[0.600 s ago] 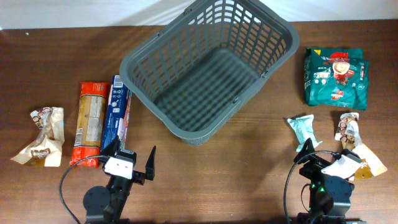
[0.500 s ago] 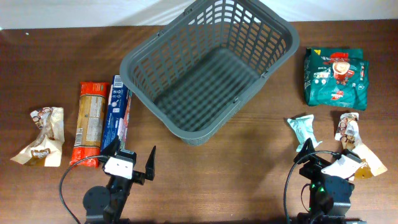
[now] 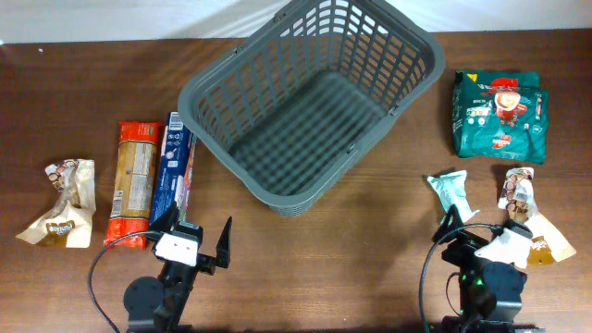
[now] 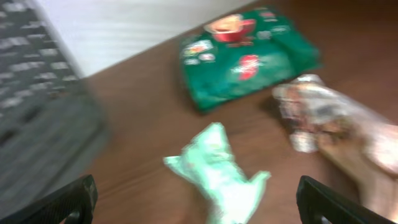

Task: Pack container
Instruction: 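Move the right gripper toward the grey basket's right rim, then grip the basket rim with the right gripper and drag it right, then release the basket rim and lift the right gripper away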

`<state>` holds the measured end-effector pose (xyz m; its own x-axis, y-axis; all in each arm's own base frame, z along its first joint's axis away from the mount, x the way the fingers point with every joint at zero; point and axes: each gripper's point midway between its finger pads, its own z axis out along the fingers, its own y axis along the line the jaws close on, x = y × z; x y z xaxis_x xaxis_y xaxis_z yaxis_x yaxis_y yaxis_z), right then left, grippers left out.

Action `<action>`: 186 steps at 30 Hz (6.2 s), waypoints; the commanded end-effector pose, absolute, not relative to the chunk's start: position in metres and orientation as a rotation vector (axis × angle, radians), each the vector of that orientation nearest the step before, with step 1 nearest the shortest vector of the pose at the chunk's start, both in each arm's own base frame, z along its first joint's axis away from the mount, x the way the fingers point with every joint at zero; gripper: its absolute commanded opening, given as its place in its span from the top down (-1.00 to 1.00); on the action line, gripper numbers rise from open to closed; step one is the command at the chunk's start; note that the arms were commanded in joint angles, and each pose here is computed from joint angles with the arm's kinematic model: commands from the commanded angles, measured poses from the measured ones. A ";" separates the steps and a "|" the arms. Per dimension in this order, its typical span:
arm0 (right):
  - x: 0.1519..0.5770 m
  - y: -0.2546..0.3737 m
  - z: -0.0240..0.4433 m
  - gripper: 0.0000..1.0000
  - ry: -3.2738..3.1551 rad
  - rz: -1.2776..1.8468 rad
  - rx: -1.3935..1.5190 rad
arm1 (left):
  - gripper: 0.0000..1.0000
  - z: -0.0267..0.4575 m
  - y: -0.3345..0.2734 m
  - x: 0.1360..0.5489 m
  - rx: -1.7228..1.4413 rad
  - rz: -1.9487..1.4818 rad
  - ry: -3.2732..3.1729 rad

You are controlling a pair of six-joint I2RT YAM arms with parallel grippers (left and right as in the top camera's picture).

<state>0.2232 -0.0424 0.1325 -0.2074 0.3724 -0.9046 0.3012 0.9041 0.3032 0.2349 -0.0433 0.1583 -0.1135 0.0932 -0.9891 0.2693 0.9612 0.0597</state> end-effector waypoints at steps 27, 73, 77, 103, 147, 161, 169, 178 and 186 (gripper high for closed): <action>0.319 0.048 0.429 -0.98 2.265 0.494 -0.123 | -0.99 0.157 -0.046 0.234 0.280 -0.169 1.680; 0.560 0.048 0.259 -0.99 2.376 0.084 -0.491 | -0.99 0.157 -0.046 0.234 0.280 -0.169 1.680; 0.559 0.048 0.256 -0.84 2.388 0.087 -0.492 | -0.98 0.157 -0.046 0.234 0.280 -0.169 1.680; 0.534 0.050 0.232 0.54 2.534 0.160 -0.456 | -0.99 0.157 -0.046 0.234 0.280 -0.169 1.680; 0.440 0.056 0.212 0.92 2.954 0.416 0.531 | -0.99 0.157 -0.046 0.234 0.280 -0.169 1.680; 0.443 0.061 0.214 0.93 2.893 0.479 0.862 | -0.99 0.157 -0.046 0.234 0.280 -0.169 1.680; 0.445 0.051 0.212 0.56 2.906 0.390 0.736 | -0.99 0.157 -0.046 0.234 0.280 -0.169 1.680; 0.453 0.049 0.215 -0.06 2.884 0.366 0.625 | -0.98 0.157 -0.046 0.234 0.280 -0.169 1.680; 0.477 0.050 0.263 -0.43 2.699 0.346 0.209 | -0.99 0.157 -0.046 0.234 0.280 -0.169 1.680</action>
<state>0.4699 0.0553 0.2297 -0.9187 0.3243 -0.2253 0.2486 0.9183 0.3080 0.2347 -0.0433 0.1590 -0.1094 0.0933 -0.9896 0.2691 0.9612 0.0609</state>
